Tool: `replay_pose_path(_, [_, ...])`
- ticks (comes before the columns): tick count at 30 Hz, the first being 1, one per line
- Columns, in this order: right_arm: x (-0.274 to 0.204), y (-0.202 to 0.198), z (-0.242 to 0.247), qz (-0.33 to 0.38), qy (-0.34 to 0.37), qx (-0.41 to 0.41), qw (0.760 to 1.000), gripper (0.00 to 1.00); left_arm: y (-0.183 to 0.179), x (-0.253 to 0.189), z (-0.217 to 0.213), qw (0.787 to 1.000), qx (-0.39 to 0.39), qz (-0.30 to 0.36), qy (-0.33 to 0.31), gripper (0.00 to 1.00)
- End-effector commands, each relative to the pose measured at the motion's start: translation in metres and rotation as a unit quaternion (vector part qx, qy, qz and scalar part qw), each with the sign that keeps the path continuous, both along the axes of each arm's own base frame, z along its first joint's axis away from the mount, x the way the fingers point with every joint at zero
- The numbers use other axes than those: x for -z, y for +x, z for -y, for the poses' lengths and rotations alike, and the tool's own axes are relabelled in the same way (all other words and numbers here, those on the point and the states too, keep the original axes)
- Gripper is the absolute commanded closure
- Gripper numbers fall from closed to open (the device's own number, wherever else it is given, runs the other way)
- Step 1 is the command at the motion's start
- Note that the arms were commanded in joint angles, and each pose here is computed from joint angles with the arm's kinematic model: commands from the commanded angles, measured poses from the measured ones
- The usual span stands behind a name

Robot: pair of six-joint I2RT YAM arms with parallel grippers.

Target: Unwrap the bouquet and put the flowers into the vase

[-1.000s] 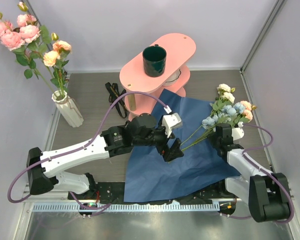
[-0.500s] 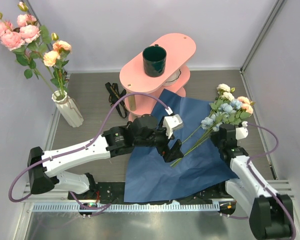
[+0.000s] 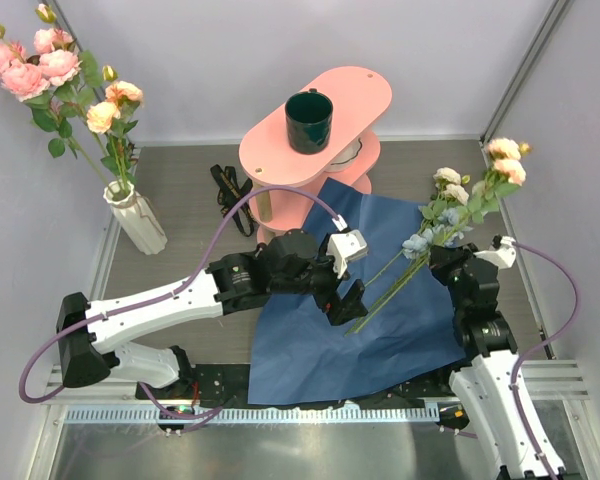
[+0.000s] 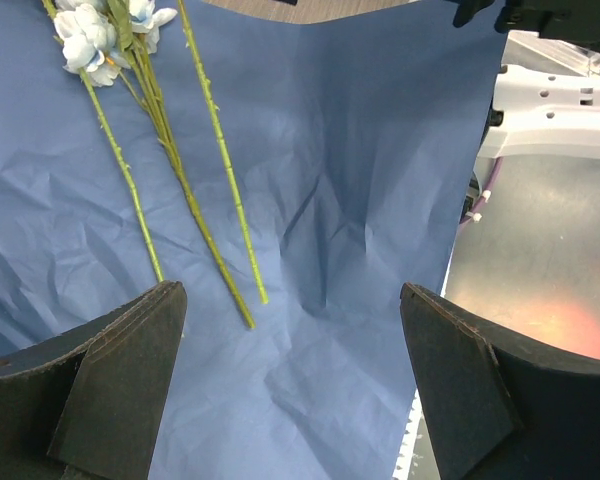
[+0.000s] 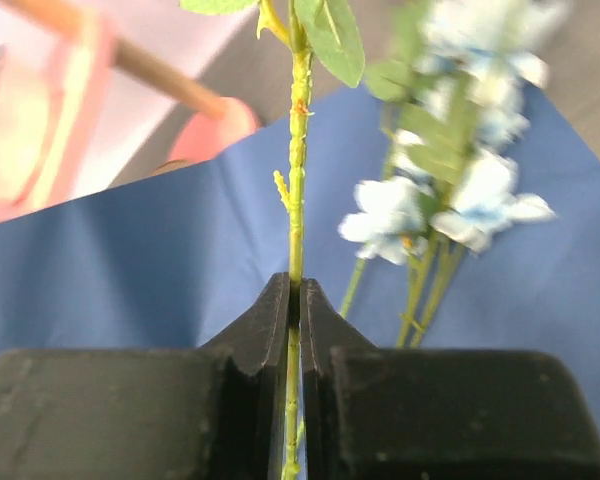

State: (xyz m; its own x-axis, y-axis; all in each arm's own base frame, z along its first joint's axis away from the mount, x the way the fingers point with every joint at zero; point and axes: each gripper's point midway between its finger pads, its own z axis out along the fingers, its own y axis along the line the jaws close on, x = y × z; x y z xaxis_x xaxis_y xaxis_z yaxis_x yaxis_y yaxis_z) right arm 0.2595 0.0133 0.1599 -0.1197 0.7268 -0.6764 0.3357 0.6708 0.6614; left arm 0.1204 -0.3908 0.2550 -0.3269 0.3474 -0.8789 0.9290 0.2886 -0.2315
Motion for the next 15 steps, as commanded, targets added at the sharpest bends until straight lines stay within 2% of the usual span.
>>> replay_pose_path(1, [-0.087,-0.004,-0.052,0.161,-0.101,-0.196,0.962,0.99,-0.002,-0.024,0.003,0.999,0.01,0.017,-0.027,0.07])
replay_pose_path(3, [-0.107,-0.015,-0.069,0.194,-0.131,-0.254,0.938,0.99,-0.003,-0.027,0.003,0.999,0.012,0.019,-0.031,0.08])
replay_pose_path(7, [-0.138,-0.037,-0.107,0.282,-0.105,-0.352,0.886,0.99,-0.011,-0.035,0.003,0.998,0.035,0.017,-0.047,0.12])
replay_pose_path(8, [-0.15,-0.048,-0.118,0.312,-0.107,-0.388,0.86,0.99,-0.013,-0.038,0.002,0.998,0.041,0.022,-0.051,0.13])
replay_pose_path(10, [-0.158,-0.059,-0.129,0.329,-0.095,-0.423,0.839,0.99,-0.016,-0.046,0.001,0.996,0.051,0.029,-0.062,0.16])
replay_pose_path(11, [-0.164,-0.068,-0.136,0.346,-0.096,-0.446,0.82,0.99,-0.019,-0.055,-0.002,0.995,0.056,0.032,-0.073,0.17])
replay_pose_path(15, [-0.176,-0.088,-0.146,0.376,-0.078,-0.48,0.788,0.99,-0.022,-0.095,-0.005,0.99,0.044,0.022,-0.13,0.15])
